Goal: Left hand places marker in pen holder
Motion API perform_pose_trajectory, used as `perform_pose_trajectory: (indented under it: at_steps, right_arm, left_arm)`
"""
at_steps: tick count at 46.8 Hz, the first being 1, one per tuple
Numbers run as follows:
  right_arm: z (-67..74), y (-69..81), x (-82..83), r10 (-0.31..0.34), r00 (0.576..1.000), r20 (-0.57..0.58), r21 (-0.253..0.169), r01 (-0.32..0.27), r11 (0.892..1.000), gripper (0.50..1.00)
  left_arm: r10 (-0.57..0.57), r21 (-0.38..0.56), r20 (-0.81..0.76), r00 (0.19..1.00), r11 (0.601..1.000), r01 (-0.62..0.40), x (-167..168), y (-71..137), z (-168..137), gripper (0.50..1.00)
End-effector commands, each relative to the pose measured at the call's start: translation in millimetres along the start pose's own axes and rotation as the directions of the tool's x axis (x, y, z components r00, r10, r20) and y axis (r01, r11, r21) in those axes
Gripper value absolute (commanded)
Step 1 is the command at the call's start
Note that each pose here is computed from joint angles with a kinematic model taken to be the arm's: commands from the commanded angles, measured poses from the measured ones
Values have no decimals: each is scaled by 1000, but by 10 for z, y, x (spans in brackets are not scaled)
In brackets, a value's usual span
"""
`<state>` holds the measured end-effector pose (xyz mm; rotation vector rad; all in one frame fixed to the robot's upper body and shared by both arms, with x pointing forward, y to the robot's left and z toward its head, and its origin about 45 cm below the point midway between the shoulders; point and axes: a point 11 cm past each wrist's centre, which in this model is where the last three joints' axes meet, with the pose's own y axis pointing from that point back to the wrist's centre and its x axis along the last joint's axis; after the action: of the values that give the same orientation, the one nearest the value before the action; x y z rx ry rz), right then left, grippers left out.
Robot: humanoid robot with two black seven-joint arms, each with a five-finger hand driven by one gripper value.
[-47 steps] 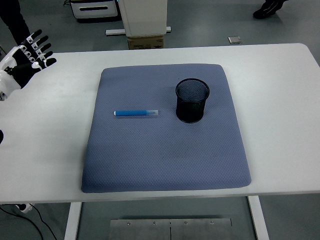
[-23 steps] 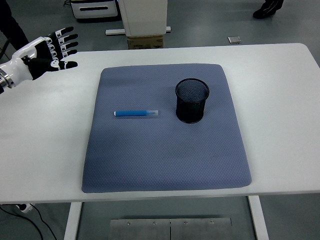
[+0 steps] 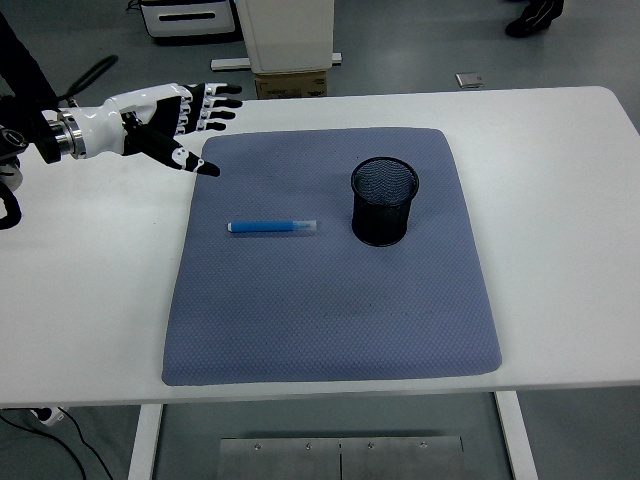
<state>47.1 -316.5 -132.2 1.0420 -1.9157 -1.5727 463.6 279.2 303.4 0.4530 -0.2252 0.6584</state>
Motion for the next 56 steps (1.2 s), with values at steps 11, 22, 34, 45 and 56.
perform_pose_trajectory:
  at_steps: [11,22,34,45,56]
  right_arm:
    - [0,0,-1,0,1000,-1,0,0,1000,1000]
    - [0,0,-1,0,1000,-1,0,0,1000,1000]
    - [0,0,-1,0,1000,-1,0,0,1000,1000]
    - [0,0,-1,0,1000,-1,0,0,1000,1000]
    - [-2,0,-1,0,1000,1,1,0,1000,1000]
  left_arm:
    - [-234,145,241,942,968,204,-353,-342,108,1000]
    - [-353,288,467,811,928,238,-456,-416,5,1000]
    - [-345,319,605,717,931,179,-428,-516,62,1000]
    - [-356,328,611,707,927,182,-500,-602,73,1000]
    - [-380,374,595,708,911,175,-640,-722,-31,1000]
